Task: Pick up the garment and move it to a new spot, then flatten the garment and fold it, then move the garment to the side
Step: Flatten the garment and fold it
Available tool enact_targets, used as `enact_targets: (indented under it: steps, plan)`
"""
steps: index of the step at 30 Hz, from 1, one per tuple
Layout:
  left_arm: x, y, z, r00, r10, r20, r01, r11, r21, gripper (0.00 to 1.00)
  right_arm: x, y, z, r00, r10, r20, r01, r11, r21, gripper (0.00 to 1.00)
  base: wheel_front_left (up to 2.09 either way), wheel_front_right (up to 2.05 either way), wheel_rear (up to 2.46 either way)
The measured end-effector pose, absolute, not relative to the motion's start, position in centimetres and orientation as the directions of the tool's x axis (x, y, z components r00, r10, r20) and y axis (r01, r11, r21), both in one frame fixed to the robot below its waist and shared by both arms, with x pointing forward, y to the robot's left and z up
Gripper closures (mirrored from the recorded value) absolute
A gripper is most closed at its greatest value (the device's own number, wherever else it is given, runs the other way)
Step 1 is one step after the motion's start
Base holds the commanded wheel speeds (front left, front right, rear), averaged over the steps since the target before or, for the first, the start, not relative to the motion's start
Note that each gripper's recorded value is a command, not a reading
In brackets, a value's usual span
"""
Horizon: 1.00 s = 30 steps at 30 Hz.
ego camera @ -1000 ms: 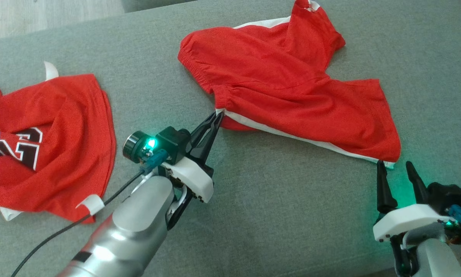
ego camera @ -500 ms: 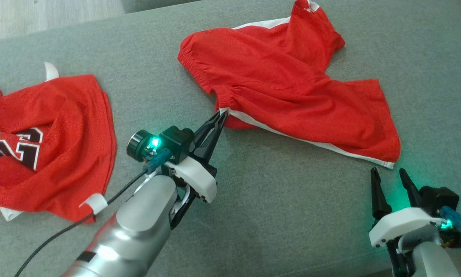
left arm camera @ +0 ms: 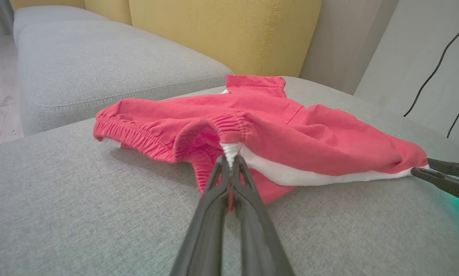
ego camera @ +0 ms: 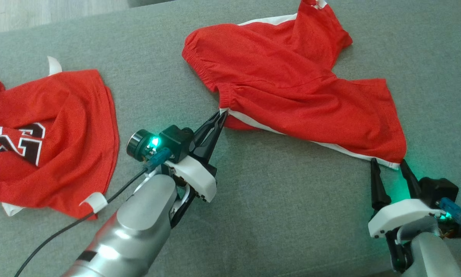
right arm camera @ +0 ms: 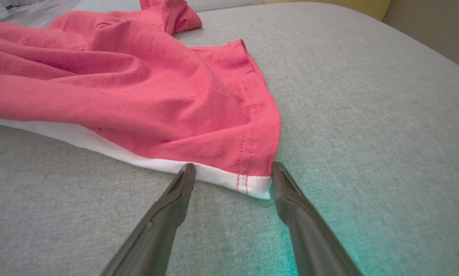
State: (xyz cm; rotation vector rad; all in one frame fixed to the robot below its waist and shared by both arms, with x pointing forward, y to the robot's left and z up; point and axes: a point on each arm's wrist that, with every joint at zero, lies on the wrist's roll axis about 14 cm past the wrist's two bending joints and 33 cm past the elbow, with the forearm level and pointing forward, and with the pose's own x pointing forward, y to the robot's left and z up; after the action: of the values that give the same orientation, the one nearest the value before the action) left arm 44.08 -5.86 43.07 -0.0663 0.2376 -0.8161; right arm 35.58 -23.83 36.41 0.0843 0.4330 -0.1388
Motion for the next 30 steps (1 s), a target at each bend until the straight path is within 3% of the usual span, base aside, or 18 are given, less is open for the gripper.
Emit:
enact_targets:
  steps: [9, 10, 11, 12, 21, 30]
  plan:
    - [44.2, -5.9, 42.8, 0.660, -0.727, -0.191, 0.712, 0.686, -0.151, 1.00, 35.6, -23.7, 35.8, 0.890, -0.113, -0.443, 0.152, 0.987, 0.055, 0.00, 0.00, 0.00, 0.00]
    - [44.2, -5.9, 42.8, 0.660, -0.727, -0.192, 0.712, 0.686, -0.151, 1.00, 35.5, -23.7, 35.6, 0.886, -0.111, -0.450, 0.154, 0.986, 0.060, 0.51, 0.00, 0.00, 0.00]
    - [44.1, -5.9, 42.7, 0.659, -0.727, -0.194, 0.712, 0.686, -0.151, 1.00, 35.4, -23.6, 35.5, 0.883, -0.109, -0.456, 0.156, 0.986, 0.066, 0.91, 0.00, 0.00, 0.00]
    - [44.1, -5.9, 42.7, 0.659, -0.726, -0.195, 0.712, 0.686, -0.151, 1.00, 35.3, -23.5, 35.5, 0.882, -0.108, -0.459, 0.157, 0.985, 0.069, 1.00, 0.00, 0.00, 0.00]
    - [44.2, -5.7, 43.5, 0.664, -0.725, -0.183, 0.714, 0.687, -0.136, 1.00, 35.9, -23.4, 36.9, 0.904, -0.100, -0.416, 0.143, 0.987, 0.073, 1.00, 0.00, 0.00, 0.00]
    - [45.5, -3.1, 46.2, 0.710, -0.690, -0.139, 0.691, 0.721, -0.050, 1.00, 40.2, -22.1, 45.9, 0.987, -0.038, -0.157, 0.048, 0.997, 0.061, 1.00, 0.00, 0.00, 0.00]
